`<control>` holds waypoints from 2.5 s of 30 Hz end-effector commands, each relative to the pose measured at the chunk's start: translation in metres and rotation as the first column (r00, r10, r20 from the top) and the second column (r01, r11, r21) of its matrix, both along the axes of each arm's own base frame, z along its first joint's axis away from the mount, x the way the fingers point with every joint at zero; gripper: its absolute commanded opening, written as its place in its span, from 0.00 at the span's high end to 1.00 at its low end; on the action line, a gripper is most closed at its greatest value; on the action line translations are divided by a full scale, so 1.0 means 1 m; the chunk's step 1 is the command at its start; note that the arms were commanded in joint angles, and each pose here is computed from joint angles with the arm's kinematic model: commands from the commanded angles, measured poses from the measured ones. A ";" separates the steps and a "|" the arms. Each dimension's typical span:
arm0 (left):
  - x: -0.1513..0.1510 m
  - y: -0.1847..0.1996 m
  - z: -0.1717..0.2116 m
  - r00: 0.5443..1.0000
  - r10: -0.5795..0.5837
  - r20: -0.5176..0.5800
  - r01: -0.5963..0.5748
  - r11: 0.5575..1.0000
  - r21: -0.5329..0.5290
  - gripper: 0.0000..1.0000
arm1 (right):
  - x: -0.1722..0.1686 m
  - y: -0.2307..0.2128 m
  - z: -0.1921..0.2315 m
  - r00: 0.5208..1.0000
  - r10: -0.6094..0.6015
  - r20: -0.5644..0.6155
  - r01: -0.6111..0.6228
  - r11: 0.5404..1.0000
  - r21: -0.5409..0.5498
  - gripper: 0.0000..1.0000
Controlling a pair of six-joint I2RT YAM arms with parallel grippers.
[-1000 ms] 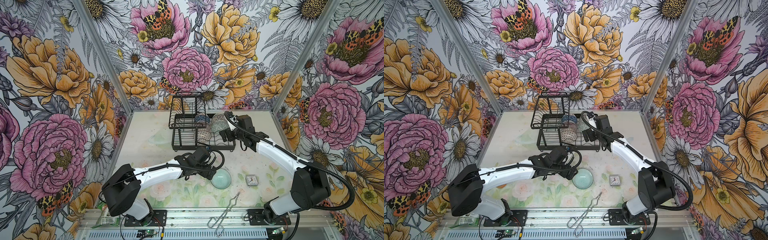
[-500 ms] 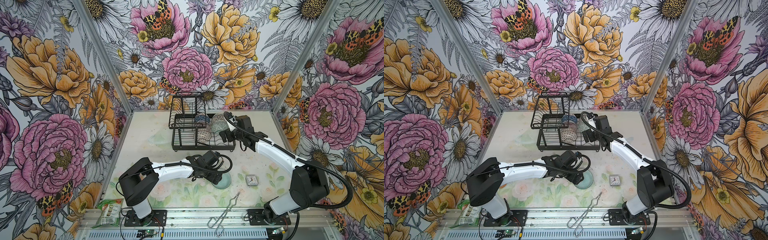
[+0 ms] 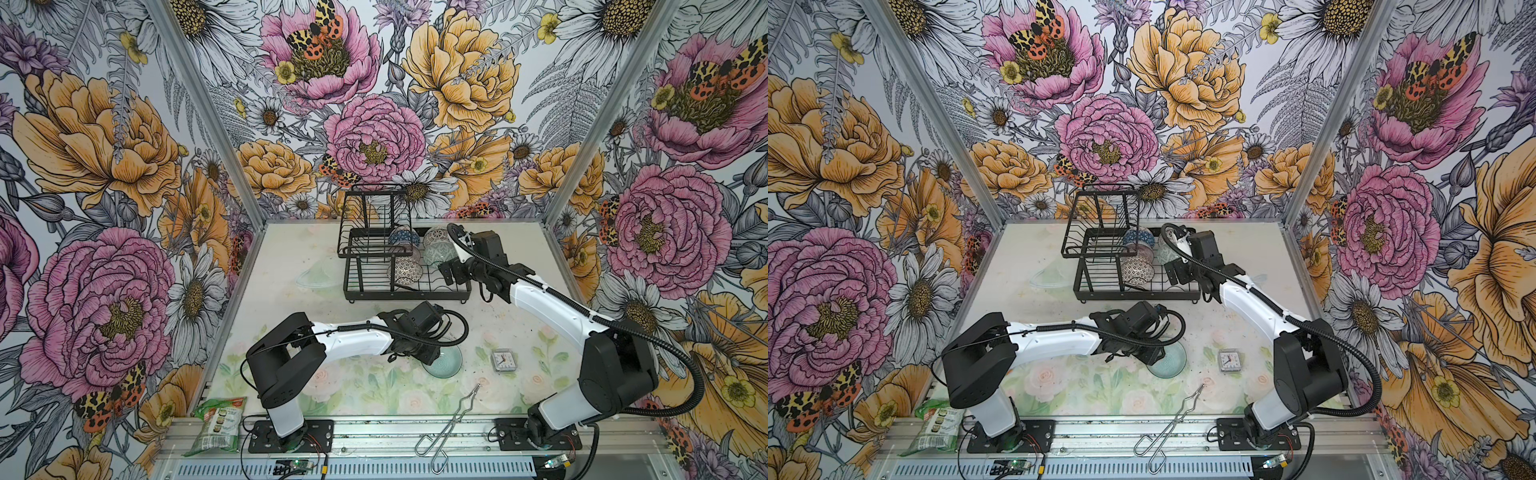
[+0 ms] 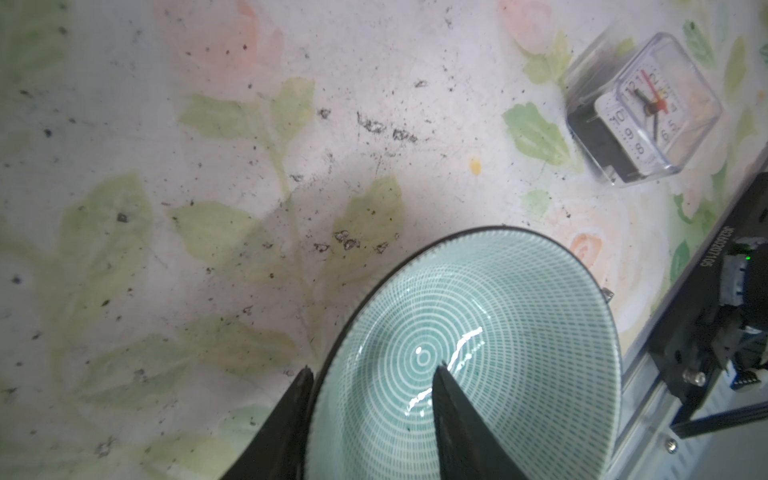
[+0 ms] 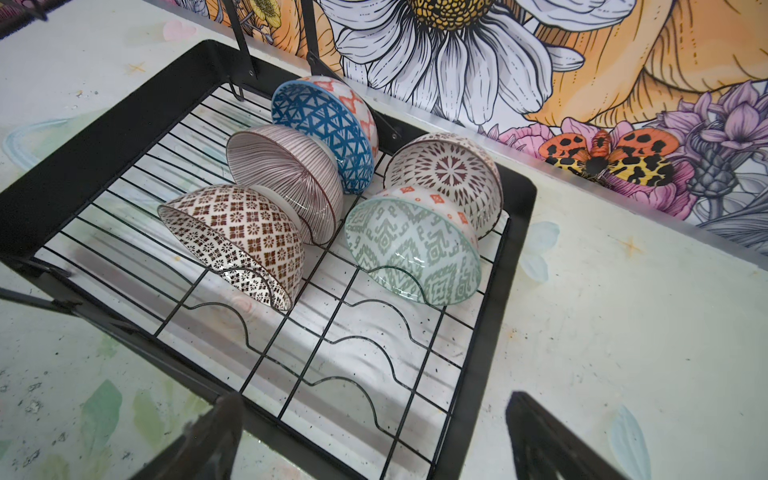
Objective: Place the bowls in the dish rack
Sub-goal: 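Close the left gripper on the mint-green bowl rim, then lift the mint-green bowl toward the rack with the left gripper while the right gripper approaches, then grasp the mint-green bowl with the right gripper while the left gripper releases it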
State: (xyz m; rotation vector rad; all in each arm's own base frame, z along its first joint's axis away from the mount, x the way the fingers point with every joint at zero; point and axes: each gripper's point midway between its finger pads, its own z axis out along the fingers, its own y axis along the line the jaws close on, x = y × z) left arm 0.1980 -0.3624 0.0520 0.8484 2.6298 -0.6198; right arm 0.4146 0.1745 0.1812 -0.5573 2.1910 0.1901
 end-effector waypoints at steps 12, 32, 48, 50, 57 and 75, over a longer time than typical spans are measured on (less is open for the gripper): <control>0.006 0.007 -0.003 1.000 0.024 0.015 -0.025 0.998 0.055 0.76 | 0.001 -0.004 0.002 1.000 -0.011 0.001 0.011 1.000 0.013 0.01; 0.041 0.024 0.057 0.972 0.139 0.191 -0.134 0.990 -0.037 1.00 | -0.022 -0.012 0.030 0.999 -0.017 0.034 0.013 0.996 0.093 0.01; 0.143 0.050 0.235 0.601 0.521 0.606 -0.285 0.848 -0.447 1.00 | -0.084 0.004 0.120 0.978 0.107 0.178 -0.162 0.927 0.337 0.00; 0.149 0.051 0.242 0.579 0.537 0.614 -0.283 0.838 -0.466 1.00 | -0.088 0.008 0.121 0.978 0.125 0.169 -0.179 0.916 0.358 0.00; 0.158 0.044 0.258 0.553 0.558 0.619 -0.252 0.820 -0.514 1.00 | -0.083 0.021 0.109 0.984 0.138 0.112 -0.171 0.905 0.390 0.03; 0.156 0.031 0.263 0.573 0.572 0.586 -0.197 0.791 -0.580 1.00 | -0.050 0.041 0.091 0.996 0.068 0.061 -0.086 0.918 0.386 0.48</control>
